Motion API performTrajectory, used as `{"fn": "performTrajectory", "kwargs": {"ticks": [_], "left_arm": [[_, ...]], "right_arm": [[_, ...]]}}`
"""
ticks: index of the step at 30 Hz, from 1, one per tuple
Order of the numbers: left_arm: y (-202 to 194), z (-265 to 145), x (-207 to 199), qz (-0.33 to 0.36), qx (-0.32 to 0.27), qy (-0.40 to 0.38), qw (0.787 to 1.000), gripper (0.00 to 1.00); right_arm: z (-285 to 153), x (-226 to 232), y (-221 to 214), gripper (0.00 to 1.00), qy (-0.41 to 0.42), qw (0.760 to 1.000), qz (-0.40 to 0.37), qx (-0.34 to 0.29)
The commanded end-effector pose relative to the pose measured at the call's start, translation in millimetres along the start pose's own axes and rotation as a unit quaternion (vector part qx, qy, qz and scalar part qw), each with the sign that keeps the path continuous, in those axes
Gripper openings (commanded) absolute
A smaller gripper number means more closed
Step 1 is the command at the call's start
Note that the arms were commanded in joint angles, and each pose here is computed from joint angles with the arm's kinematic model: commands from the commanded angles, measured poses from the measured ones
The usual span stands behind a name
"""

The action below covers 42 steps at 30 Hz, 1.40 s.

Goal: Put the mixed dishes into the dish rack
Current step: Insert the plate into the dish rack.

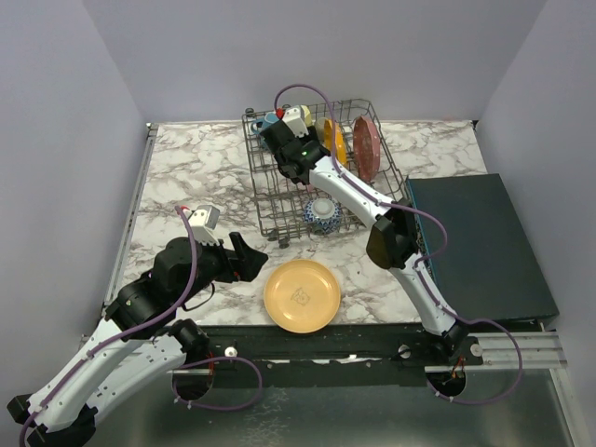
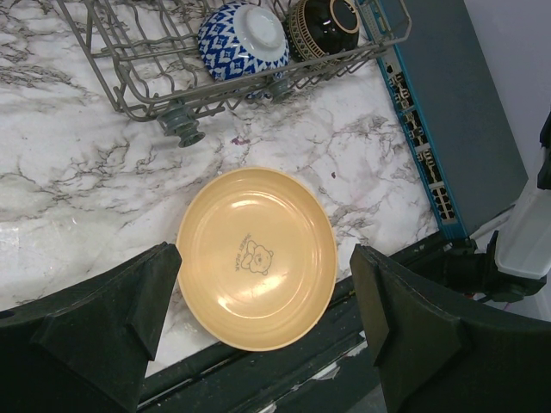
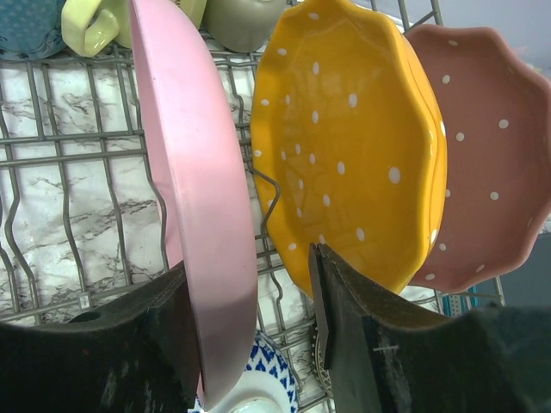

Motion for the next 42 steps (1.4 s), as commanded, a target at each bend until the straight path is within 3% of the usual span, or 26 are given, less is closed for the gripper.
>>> {"fn": "performTrajectory", "kwargs": {"ticks": [1, 17, 42], "left_arm": [[2.1, -0.5, -0.2, 0.007, -0.009, -0.004, 1.0, 0.9], [0.9, 1.3, 0.4, 0.006, -0.005, -0.001, 1.0, 0.9], [0.2, 2.2, 0.8, 0.004, -0.003, 0.001, 1.0, 0.9]], "right_arm": [[-17.3, -10.3, 29.9, 0.55, 0.006, 0.999, 0.03, -0.027], [-27.1, -32.8, 49.8, 0.57, -0.018, 0.998, 0.03, -0.047], [-23.3, -66.6, 43.2, 0.59, -0.042, 0.998, 0.043, -0.024]]}}
Point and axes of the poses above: each gripper's point midway between its finger pads, its own z axis out along the fingers, its own x axis along the line the jaws close on, y = z × x, the point moved 3 cm from there along -z, back along the fingers, and after that the axes turned 11 degrees about z, right-handed, at the moved point
